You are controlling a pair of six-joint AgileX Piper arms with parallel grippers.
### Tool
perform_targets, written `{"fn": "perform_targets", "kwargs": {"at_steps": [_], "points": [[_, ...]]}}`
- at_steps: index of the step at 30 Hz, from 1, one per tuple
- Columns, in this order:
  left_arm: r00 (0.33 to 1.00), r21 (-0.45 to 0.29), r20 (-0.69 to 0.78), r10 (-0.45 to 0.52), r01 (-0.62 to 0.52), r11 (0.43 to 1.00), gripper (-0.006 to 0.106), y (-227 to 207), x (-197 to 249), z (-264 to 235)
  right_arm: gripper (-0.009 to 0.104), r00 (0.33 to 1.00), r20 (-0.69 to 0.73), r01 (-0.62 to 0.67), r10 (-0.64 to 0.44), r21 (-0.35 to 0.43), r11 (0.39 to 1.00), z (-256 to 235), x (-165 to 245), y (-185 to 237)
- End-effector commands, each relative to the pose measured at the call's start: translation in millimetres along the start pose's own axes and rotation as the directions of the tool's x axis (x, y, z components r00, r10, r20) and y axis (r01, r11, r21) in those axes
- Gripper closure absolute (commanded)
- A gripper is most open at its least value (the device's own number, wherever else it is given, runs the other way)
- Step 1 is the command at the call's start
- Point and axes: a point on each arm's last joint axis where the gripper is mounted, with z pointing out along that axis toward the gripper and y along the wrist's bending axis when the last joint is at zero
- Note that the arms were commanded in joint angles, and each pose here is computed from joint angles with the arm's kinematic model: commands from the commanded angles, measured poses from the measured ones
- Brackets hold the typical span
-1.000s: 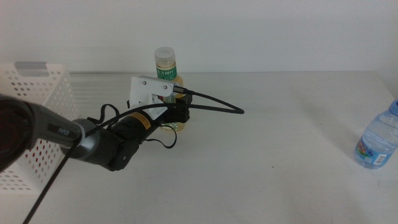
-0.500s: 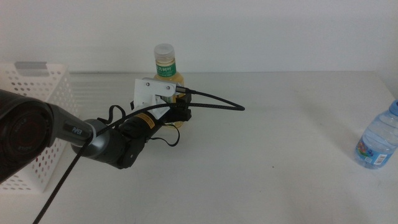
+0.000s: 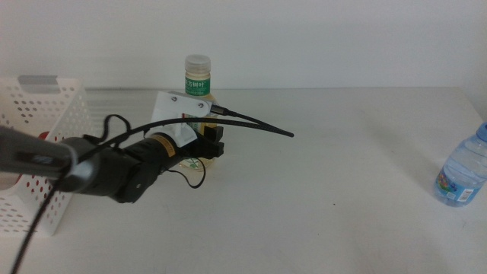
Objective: Use arms to grab the bottles and put them into the dustbin to the left of the table.
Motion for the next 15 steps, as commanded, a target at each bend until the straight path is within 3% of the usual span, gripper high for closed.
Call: {"fn": "perform_targets", "kwargs": {"at_steps": [1,5,9,15], "points": [[0.961,0.042,0.274,0.020,-0.033,0.999,0.078,-9.8,-60.4,-29.3,0.021,0.995,0.100,0.020,-0.021,0.009,1.000,-2.4,-8.0,-0.4],[0.965,0.044,0.260,0.044,-0.058,0.997,0.078,-13.7,-73.3,-57.2,0.021,0.995,0.100,0.020,-0.021,0.009,1.000,-2.4,-8.0,-0.4],[0.990,0.008,0.134,0.032,-0.033,0.999,0.078,-13.9,-90.5,-87.2,0.021,0.995,0.100,0.020,-0.021,0.009,1.000,-2.4,-8.0,-0.4],[0.997,-0.040,0.082,0.013,-0.010,0.999,0.078,-14.1,-112.3,-126.5,0.021,0.995,0.100,0.020,-0.021,0.009,1.000,-2.4,-8.0,-0.4]]}}
